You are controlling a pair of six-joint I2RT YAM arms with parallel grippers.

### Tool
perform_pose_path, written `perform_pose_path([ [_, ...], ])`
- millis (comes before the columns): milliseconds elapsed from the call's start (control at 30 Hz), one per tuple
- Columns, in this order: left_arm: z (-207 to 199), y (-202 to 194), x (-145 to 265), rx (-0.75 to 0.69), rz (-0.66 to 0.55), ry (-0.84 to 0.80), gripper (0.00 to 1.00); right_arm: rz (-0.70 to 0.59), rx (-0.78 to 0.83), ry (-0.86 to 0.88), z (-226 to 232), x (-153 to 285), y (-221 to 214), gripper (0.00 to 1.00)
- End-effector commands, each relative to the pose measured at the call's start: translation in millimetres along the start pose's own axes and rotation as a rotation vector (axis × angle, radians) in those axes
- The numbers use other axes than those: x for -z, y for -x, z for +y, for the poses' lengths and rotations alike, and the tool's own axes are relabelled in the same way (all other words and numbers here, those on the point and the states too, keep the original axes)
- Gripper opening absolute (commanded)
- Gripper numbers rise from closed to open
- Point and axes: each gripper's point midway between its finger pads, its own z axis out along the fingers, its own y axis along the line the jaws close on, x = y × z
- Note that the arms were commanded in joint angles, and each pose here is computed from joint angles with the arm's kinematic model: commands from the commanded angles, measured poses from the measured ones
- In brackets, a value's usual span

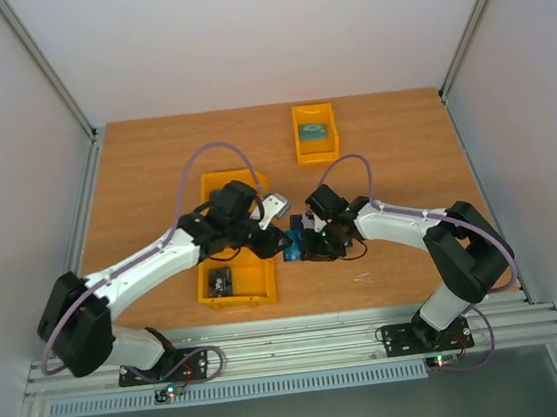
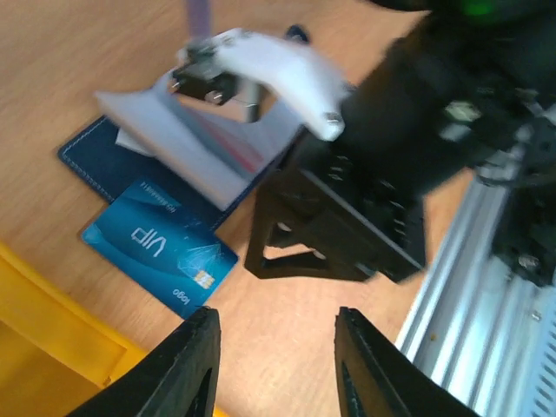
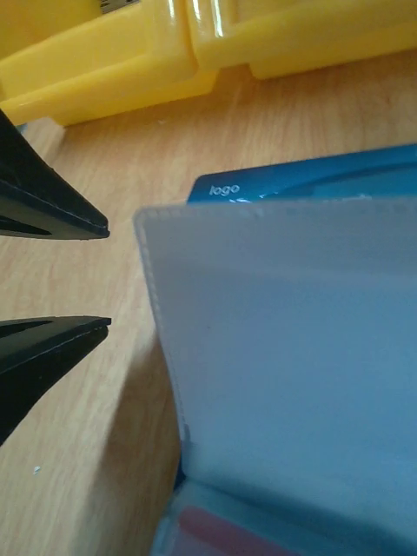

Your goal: Take the credit cards out of the card holder

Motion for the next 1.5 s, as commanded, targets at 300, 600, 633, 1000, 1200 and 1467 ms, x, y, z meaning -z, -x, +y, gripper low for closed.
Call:
perform_pose_path([
  [300, 51.6, -4.5, -69.2, 0.501, 0.0, 0.223, 0.33, -0.155, -0.127, 0.061, -12.6, -12.3, 28.9, 0.24],
  [600, 73.6, -17.0, -91.3, 0.673, 0.025, 0.336, 0.39, -0.176, -0.123, 0.065, -18.9, -13.3, 38.1, 0.24],
  [633, 75.8, -18.6, -91.7, 0.688, 0.027, 0.352, 0.39, -0.179, -0.118, 0.067, -18.2, -12.5, 39.2, 0.25],
  [1000, 95.5, -50.2, -113.8, 0.979, 0.04, 0.456, 0.47, -0.181, -0.101, 0.116, -14.4, -9.7, 47.5, 0.25],
  [1200, 109.1, -59.1, -123.2, 0.97, 0.025, 0.504, 0.46, -0.202, -0.099, 0.112, -22.9, -3.1, 55.8, 0.25],
  [1467, 103.3, -57.1, -145.6, 0.935, 0.017, 0.397, 0.41, -0.189, -0.097, 0.133, -23.5, -7.7, 61.9, 0.25],
])
